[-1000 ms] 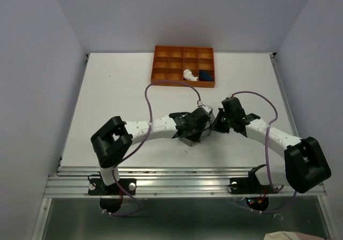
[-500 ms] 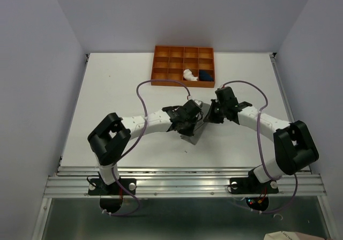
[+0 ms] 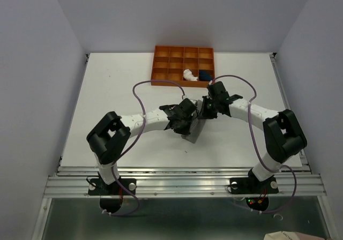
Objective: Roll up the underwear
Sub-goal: Fold the underwear
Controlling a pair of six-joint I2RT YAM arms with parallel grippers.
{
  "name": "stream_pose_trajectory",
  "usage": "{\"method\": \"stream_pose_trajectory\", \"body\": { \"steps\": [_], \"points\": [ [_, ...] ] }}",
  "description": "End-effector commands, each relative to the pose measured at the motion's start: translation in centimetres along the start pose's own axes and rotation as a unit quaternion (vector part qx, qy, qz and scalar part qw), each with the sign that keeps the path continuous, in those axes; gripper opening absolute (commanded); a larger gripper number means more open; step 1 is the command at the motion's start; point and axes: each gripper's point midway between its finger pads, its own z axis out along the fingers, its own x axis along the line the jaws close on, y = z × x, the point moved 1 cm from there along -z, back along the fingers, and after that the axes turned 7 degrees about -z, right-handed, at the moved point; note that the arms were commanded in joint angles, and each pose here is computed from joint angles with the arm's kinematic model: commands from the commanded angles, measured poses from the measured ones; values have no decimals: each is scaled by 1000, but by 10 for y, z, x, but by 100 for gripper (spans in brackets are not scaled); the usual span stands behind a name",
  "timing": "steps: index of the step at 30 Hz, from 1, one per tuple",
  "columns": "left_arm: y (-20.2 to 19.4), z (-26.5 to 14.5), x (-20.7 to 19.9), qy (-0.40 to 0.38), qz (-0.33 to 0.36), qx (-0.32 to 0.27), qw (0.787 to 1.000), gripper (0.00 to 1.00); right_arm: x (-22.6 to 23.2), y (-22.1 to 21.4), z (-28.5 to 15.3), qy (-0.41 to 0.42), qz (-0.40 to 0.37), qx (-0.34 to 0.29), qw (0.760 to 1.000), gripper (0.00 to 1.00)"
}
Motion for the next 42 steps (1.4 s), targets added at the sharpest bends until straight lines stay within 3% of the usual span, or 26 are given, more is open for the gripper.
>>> {"method": "stream_pose_trajectory", "body": {
  "steps": [1,14,23,26,28,30,31,42],
  "points": [
    [-4,-9,5,-3,-12,9,1000,0,14,14,0,-3,-39,-14,999,4],
    [-10,2,23,19,-38,25,999,0,14,15,24,-24,-58,8,998,10],
    [-7,8,39,51,-54,24,997,0,20,17,40,-16,-60,11,998,25],
    [-6,3,40,52,-61,17,997,8,29,22,39,7,-63,3,998,36],
    [-2,2,44,63,-62,5,996,16,39,27,37,31,-68,-3,997,37],
    [-1,1,44,65,-65,2,996,26,46,29,35,47,-68,-7,997,40],
    [-2,0,44,66,-64,4,996,37,48,30,35,54,-69,-9,996,42],
    [8,-20,59,104,-78,-21,991,47,65,55,34,74,-63,-42,994,57]
  ]
}}
